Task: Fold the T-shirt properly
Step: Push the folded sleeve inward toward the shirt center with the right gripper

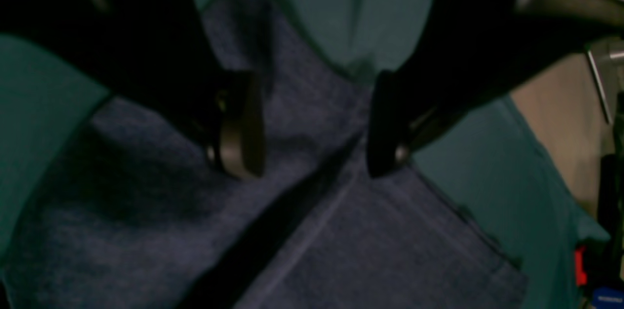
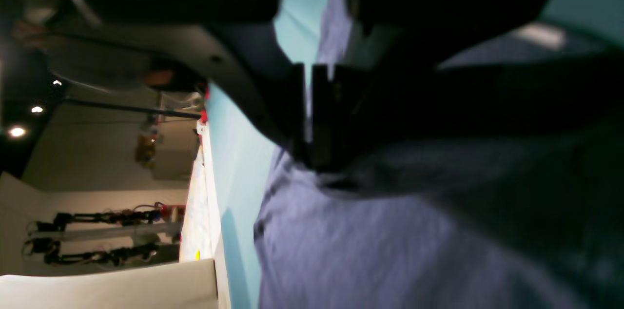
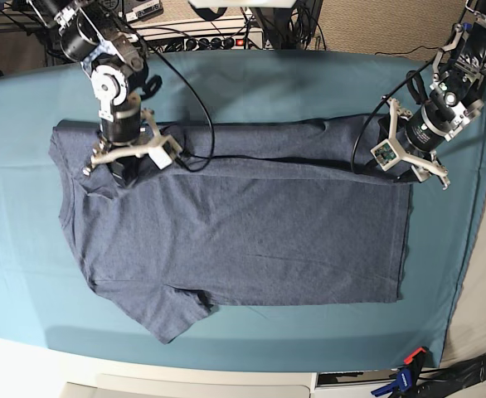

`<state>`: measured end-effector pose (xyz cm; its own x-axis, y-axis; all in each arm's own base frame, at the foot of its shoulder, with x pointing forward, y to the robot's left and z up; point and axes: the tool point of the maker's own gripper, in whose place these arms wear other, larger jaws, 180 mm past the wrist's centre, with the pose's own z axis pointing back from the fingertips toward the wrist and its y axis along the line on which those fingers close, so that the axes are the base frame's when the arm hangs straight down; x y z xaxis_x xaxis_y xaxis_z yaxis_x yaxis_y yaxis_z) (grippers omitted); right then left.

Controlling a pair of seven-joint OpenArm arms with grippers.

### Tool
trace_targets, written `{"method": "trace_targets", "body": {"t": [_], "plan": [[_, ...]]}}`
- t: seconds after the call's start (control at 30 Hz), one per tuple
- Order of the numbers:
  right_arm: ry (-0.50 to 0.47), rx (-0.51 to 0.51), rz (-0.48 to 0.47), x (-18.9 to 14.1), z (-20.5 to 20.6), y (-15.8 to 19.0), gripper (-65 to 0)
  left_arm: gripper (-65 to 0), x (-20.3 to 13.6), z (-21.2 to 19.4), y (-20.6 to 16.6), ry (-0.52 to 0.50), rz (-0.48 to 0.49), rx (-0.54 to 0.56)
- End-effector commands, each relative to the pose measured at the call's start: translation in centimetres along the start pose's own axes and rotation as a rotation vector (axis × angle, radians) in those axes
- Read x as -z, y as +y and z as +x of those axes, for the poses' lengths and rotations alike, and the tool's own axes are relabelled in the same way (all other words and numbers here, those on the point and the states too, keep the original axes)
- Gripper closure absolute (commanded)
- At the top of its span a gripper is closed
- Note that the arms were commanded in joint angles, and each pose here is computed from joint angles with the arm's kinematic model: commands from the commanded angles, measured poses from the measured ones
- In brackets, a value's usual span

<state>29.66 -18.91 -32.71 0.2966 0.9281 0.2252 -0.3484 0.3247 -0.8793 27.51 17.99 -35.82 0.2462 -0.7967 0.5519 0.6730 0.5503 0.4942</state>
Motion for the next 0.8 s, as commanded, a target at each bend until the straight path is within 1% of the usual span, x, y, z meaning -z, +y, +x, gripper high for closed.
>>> {"method": "trace_targets", "body": {"t": [0.0, 0.07, 0.2, 0.33, 0.47, 0.7, 0.73, 0.77], "plan": [[-0.029, 0.017, -0.055, 0.2, 0.8, -1.8, 0.0, -35.2, -0.3, 0.7, 1.2, -0.024, 0.031, 0.014], [-0.045, 0.055, -0.068, 0.6, 1.4, -2.5, 0.0, -35.2, -0.3, 0.7, 1.2, -0.024, 0.031, 0.014], [-0.056, 0.168, -0.087, 1.3, 2.2, -3.9, 0.0, -35.2, -0.3, 0.7, 1.2, -0.024, 0.031, 0.014], [-0.068, 0.244, -0.105, 1.7, 2.8, -5.0, 0.0, -35.2, -0.3, 0.7, 1.3, -0.025, 0.031, 0.014], [-0.087, 0.275, -0.103, 1.8, 3.5, -5.1, 0.0, -35.2, -0.3, 0.7, 1.3, -0.025, 0.032, 0.014], [-0.096, 0.299, -0.098, 1.7, 4.1, -4.9, 0.0, -35.2, -0.3, 0.7, 1.3, -0.025, 0.032, 0.014], [-0.097, 0.300, -0.098, 1.7, 4.2, -4.9, -0.8, -35.2, -0.3, 0.7, 1.3, -0.024, 0.031, 0.014], [-0.097, 0.300, -0.098, 1.7, 4.2, -4.9, -7.9, -35.2, -0.3, 0.7, 1.3, -0.024, 0.031, 0.014]]}}
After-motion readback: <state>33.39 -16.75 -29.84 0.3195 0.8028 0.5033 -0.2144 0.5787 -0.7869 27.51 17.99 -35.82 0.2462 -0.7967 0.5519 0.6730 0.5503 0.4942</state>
